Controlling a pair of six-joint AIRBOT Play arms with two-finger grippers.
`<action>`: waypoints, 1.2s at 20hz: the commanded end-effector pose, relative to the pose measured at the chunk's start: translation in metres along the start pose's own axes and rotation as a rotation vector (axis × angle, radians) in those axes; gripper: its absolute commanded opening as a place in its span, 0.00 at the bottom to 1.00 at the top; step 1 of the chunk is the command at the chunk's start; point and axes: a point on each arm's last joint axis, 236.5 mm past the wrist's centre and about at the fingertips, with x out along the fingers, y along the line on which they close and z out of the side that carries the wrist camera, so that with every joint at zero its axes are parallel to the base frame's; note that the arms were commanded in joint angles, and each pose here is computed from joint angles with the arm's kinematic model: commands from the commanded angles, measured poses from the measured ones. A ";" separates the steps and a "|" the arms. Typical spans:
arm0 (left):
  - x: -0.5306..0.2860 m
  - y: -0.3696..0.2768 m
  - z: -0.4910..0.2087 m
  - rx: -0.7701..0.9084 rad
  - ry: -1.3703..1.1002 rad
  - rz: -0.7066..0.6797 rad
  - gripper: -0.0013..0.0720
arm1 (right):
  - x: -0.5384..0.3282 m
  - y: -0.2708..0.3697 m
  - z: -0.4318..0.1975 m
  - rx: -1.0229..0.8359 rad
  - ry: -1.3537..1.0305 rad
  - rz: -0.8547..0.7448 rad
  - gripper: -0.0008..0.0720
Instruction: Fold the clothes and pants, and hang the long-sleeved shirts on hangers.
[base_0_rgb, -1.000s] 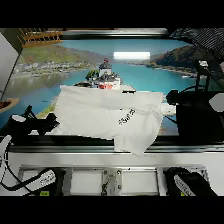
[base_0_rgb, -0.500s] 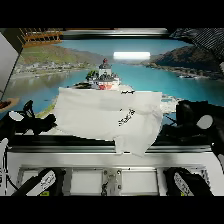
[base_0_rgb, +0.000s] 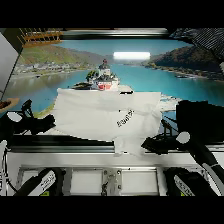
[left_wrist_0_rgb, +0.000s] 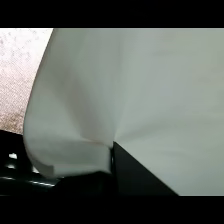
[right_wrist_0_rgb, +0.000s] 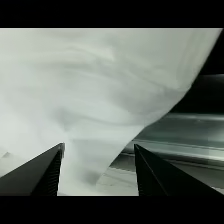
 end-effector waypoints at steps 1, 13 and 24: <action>0.000 0.000 0.001 0.002 -0.003 0.002 0.02 | 0.016 0.006 0.001 0.023 -0.006 0.016 0.68; -0.069 0.047 -0.035 -0.016 -0.007 0.135 0.02 | -0.067 0.005 -0.010 -0.295 0.103 -0.151 0.03; -0.063 0.025 -0.020 0.034 0.042 0.122 0.02 | -0.125 0.062 0.111 -0.414 -0.176 -0.217 0.03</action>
